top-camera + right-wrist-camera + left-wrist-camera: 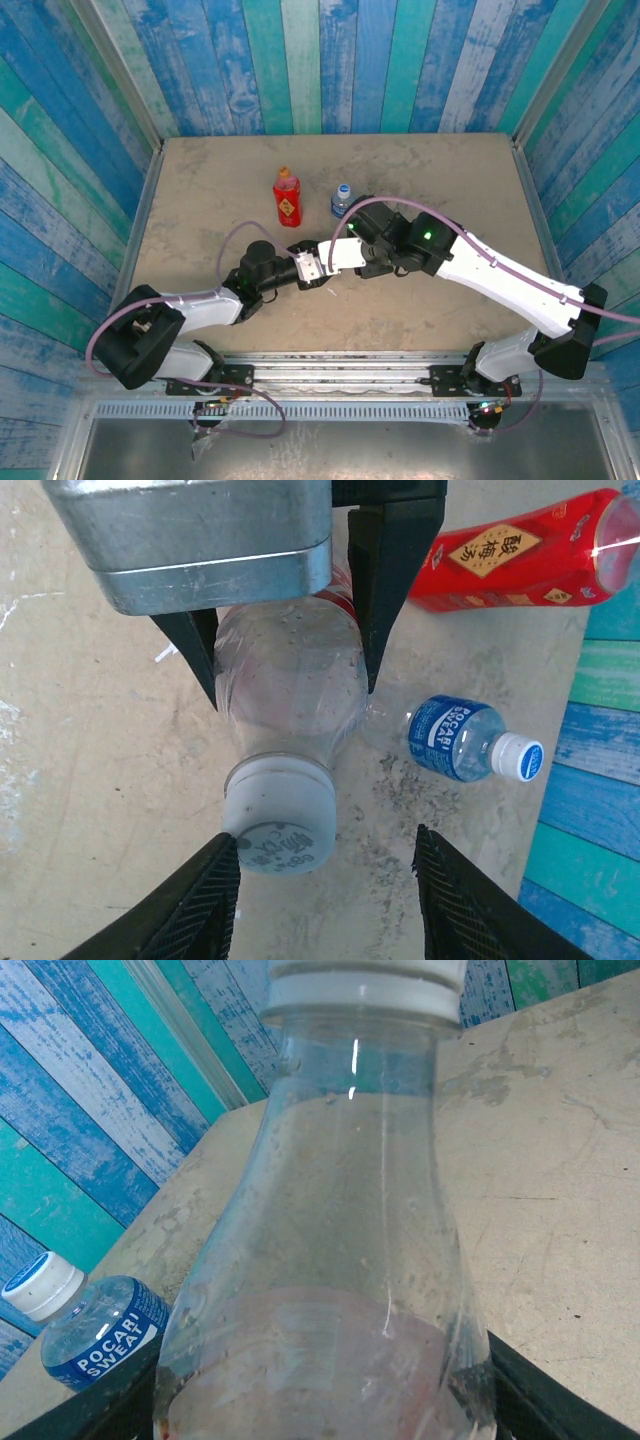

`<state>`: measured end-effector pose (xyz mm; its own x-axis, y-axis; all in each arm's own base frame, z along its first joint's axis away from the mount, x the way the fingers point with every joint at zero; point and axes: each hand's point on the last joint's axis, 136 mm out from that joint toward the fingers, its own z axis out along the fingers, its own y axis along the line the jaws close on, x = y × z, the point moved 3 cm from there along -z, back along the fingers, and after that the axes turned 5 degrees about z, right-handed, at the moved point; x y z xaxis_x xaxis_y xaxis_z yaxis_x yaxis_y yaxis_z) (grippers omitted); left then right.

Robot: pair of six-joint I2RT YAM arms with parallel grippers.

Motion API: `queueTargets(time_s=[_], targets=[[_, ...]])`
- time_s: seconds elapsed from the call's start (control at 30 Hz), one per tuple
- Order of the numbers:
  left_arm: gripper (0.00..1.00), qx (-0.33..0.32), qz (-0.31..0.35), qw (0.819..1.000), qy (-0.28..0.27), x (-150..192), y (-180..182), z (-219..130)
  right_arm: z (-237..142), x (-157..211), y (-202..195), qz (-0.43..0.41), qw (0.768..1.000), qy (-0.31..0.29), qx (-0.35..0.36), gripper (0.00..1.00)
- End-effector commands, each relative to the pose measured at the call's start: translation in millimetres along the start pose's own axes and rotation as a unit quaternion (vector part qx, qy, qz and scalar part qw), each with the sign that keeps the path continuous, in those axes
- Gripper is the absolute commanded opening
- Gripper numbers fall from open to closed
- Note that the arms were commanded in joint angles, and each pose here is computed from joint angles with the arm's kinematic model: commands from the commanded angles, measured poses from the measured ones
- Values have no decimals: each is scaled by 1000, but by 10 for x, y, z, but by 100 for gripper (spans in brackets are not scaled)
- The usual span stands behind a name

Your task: Screw on the bottle caps

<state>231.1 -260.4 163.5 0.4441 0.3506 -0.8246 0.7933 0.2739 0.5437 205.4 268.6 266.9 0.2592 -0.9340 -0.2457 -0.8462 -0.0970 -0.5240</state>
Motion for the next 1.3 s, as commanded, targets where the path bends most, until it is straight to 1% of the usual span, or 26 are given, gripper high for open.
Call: queueTargets(time_s=[0.0,0.13,0.27,0.3,0.4,0.6,0.7,0.77,0.83,0.9,0.97,1.07,1.1,1.13,1.17,1.2,1.23,1.27], targets=[[65,30,-27,999,31,158,-170,-33,67,45,59,-26,1000,14,-6,48],[65,28,-27,999,32,153,-164,-37,88,22,106,-22,1000,3,-20,46],[65,28,-27,999,33,154,-163,-44,119,55,116,-15,1000,9,-24,38],[65,27,-27,999,32,148,-161,-46,122,59,126,-13,999,8,-28,38],[65,27,-26,999,30,140,-161,-48,144,81,156,-14,999,9,-34,42],[65,26,-25,999,29,135,-156,-46,202,115,158,-4,999,11,-43,42],[65,27,-26,999,32,150,-165,-48,196,130,124,5,999,12,-39,36],[65,26,-25,999,30,140,-157,-46,182,116,110,28,999,4,-43,30],[65,25,-25,999,30,143,-157,-48,172,101,107,48,998,-3,-47,27],[65,25,-25,999,28,138,-157,-48,165,77,110,78,996,-17,-49,25],[65,25,-24,999,27,131,-153,-42,139,12,141,118,990,-47,-62,23],[65,25,-25,999,28,136,-154,-44,73,-102,119,218,969,-101,-66,20],[65,26,-25,999,27,133,-156,-45,57,-108,90,265,956,-111,-60,20],[65,25,-24,999,26,123,-149,-46,38,-107,27,322,938,-119,-46,22],[65,25,-24,999,26,121,-147,-46,43,-74,-49,390,913,-121,-27,22],[65,25,-24,999,27,125,-152,-50,47,-35,-113,474,871,-126,-17,18],[64,25,-24,999,27,123,-148,-48,50,-38,-102,535,834,-132,-33,18],[64,25,-24,999,27,121,-147,-50,30,-58,-90,578,803,-137,-48,17]])
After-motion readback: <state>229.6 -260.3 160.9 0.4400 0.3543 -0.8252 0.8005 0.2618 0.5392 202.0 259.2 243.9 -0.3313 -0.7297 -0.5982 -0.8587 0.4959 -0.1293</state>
